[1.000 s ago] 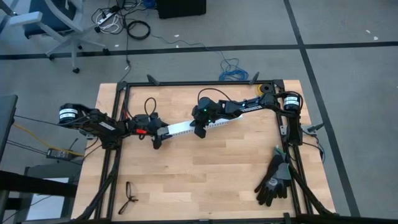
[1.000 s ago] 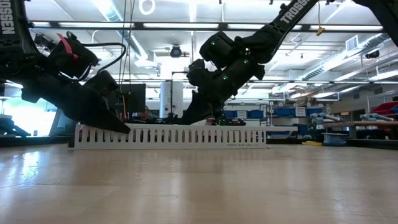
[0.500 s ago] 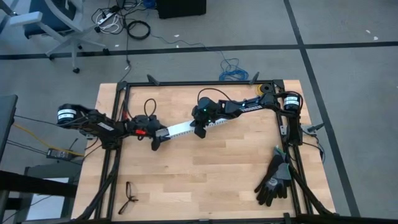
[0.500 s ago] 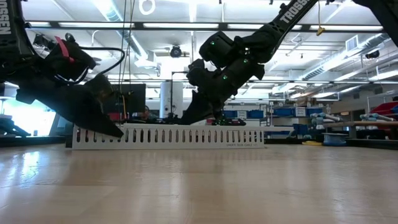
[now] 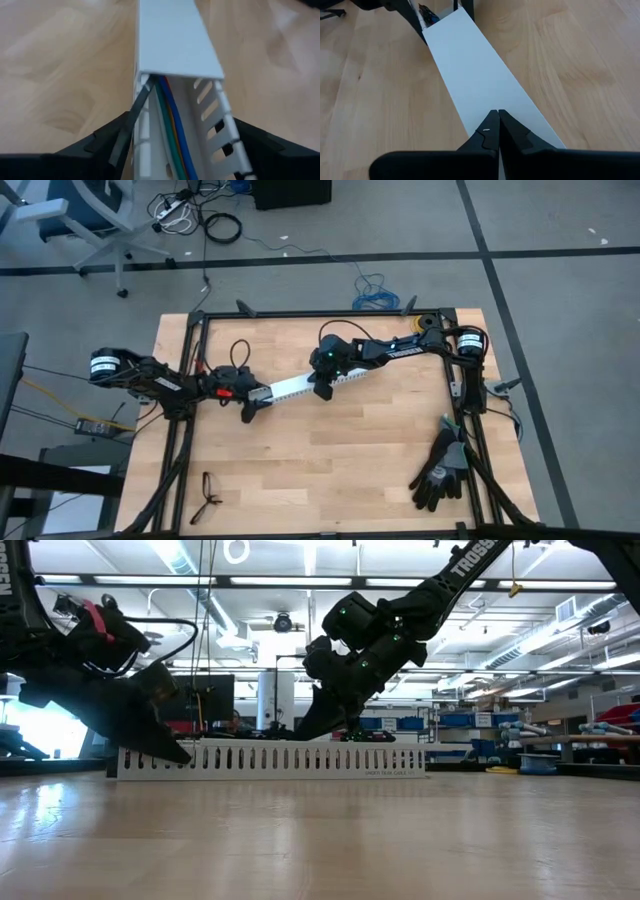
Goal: Ziptie cables
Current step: Close the white cable duct with the white cable duct cover
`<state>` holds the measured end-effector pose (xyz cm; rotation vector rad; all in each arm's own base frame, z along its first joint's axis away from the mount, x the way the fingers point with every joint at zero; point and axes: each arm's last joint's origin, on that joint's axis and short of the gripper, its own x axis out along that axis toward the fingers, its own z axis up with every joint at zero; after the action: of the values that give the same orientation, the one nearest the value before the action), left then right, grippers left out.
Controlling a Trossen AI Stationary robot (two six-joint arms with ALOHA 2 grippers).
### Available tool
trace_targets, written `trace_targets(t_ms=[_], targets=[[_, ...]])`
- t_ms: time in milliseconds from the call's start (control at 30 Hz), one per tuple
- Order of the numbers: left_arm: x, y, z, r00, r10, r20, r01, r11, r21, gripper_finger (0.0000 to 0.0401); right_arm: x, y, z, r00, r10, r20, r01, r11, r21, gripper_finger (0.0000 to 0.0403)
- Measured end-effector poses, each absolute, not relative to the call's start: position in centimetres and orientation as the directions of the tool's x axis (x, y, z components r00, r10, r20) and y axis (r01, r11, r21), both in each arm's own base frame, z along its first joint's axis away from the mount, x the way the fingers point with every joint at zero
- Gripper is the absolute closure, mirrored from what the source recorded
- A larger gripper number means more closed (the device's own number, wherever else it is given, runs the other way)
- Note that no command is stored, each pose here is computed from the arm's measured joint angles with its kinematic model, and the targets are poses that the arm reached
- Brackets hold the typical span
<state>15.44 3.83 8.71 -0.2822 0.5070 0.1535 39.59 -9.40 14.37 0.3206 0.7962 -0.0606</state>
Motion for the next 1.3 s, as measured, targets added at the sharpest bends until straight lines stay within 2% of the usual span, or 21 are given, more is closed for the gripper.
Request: trace_targets(t_ms=[200,400,633,1067,1300], targets=[[15.3,4.0,8.5,0.839,0.141,-0.525,-0.277,0.942,-0.189,0.011,39.6,-9.5,14.4,0.701,0.06,-0.71,0.178,0.95,0.256,0.0403],[15.5,4.1,8.6,0.841,0.149,-0.52,-0.277,0.944,-0.178,0.011,39.6,-9.4,14.4,0.705,0.06,-0.706,0.175,0.951,0.256,0.0403],[16.1,4.2,9.5,0.886,0.168,-0.433,-0.236,0.966,-0.107,0.011,39.6,-9.4,14.4,0.705,0.061,-0.706,0.174,0.951,0.256,0.0403],[15.7,4.1,8.9,0.861,0.138,-0.49,-0.227,0.966,-0.125,0.0111,39.6,-9.4,14.4,0.706,0.065,-0.705,0.172,0.951,0.259,0.0403],[15.7,4.2,8.9,0.857,0.16,-0.49,-0.243,0.964,-0.109,0.0158,39.6,-9.4,14.4,0.706,0.065,-0.705,0.172,0.95,0.259,0.0403]])
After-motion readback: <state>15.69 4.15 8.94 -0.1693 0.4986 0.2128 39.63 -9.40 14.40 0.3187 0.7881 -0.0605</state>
